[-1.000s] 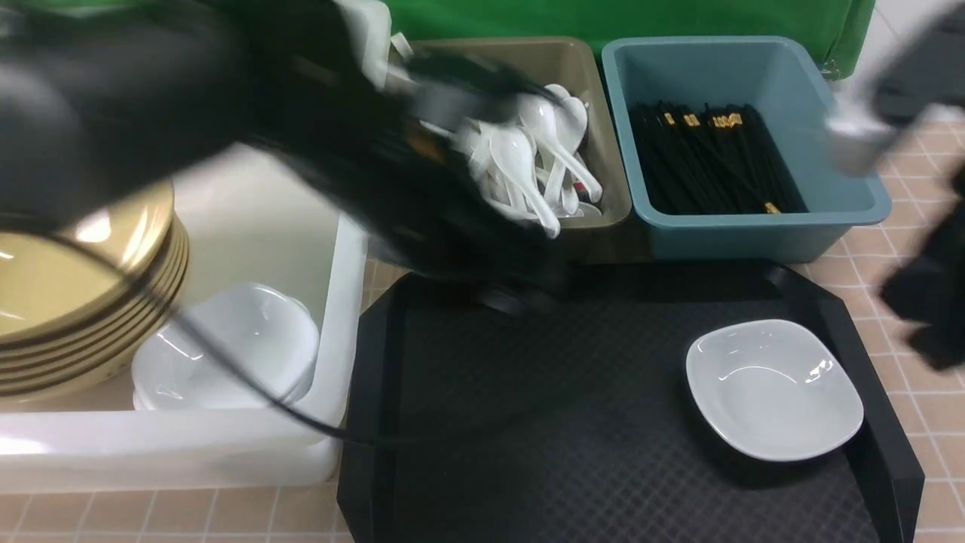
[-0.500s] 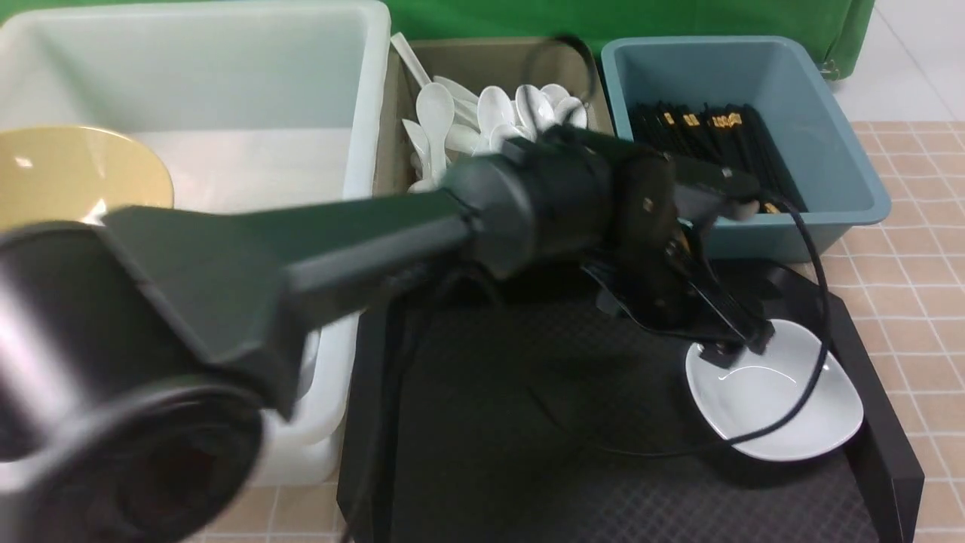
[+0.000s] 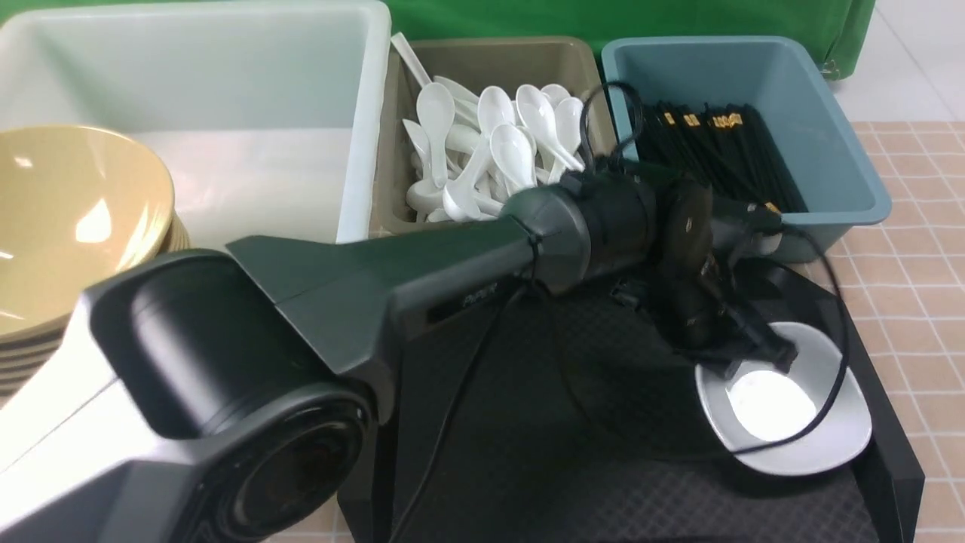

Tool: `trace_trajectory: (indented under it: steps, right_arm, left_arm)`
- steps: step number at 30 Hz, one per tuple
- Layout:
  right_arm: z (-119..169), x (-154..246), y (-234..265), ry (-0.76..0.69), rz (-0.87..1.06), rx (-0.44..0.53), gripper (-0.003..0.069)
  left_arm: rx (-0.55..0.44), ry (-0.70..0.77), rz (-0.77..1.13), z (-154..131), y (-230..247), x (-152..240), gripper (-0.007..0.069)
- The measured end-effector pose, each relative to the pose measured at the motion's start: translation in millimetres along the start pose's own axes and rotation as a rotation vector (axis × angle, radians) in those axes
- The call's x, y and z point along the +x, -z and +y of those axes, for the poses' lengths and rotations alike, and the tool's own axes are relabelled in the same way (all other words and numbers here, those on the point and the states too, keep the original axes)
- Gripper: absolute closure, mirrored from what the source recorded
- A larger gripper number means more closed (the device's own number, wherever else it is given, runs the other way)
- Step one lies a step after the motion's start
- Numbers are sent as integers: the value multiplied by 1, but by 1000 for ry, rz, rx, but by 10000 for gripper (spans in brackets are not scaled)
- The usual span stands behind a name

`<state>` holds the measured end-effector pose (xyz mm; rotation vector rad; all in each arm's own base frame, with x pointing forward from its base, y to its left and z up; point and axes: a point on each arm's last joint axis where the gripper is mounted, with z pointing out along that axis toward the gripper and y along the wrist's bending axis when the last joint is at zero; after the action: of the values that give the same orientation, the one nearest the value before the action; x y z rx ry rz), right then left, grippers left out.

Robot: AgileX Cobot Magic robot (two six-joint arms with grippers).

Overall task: On brown table put chopsticks spoon bowls plates into blue grey white boxes.
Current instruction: 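Place the white bowl into the white bin with the other dishes with the left gripper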

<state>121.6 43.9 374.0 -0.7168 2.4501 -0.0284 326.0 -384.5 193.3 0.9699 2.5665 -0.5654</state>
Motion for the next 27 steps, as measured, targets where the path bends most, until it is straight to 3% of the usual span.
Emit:
trace_trajectory:
  steps: [6,12,14,16,19,27]
  right_arm:
    - [3,-5,4,5,-38,-35,622]
    - [17,-32,-2,67,-139,-220,622]
    - [19,-39,-6,79,-146,-256,622]
    - [25,-53,-15,110,-144,-321,621]
    - [37,-69,-22,171,-141,-372,621]
    - [92,-110,-27,376,-182,-492,620]
  left_arm:
    - [-66,-68,13,19,78,-13,619]
    - [-201,-78,-111,45,233,-4,619]
    - [-222,-62,-146,50,259,4,619]
    - [-263,-12,-184,61,300,31,619]
    - [-317,69,-165,78,324,77,619]
    - [-474,310,-265,121,334,179,619]
